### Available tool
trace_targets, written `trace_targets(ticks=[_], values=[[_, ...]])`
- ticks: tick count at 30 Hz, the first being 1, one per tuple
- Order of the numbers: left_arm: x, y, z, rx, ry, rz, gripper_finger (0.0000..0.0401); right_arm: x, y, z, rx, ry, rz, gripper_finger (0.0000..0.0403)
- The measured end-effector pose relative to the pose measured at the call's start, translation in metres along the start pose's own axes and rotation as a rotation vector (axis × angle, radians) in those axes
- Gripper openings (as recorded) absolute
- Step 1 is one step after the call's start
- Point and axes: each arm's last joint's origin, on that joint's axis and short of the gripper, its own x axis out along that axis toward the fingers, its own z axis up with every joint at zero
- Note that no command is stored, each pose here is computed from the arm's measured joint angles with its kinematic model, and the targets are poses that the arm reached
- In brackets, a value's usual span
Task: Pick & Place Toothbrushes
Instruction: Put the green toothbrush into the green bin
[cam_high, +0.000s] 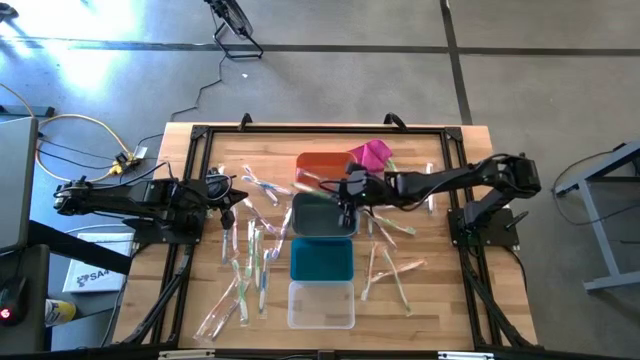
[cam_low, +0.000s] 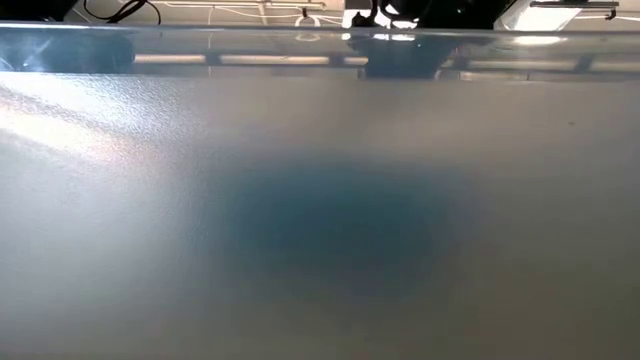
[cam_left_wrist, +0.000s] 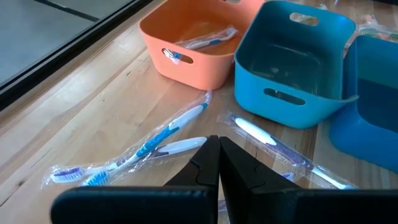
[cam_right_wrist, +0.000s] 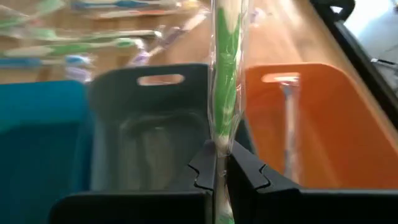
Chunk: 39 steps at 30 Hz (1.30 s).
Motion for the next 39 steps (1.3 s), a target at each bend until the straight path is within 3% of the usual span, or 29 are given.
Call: trace_targets(ticks=[7, 39], values=[[0.000, 0.000, 0.000, 0.000, 0.000, 0.000, 0.0006, 0.000, 0.004, -0.003, 0.028, 0.029, 0.068, 0.0009], [0.000, 0.000, 0.000, 0.000, 0.000, 0.000, 0.0006, 0.026, 0.024, -0.027, 0.021, 0.165, 0.096, 0.0009]])
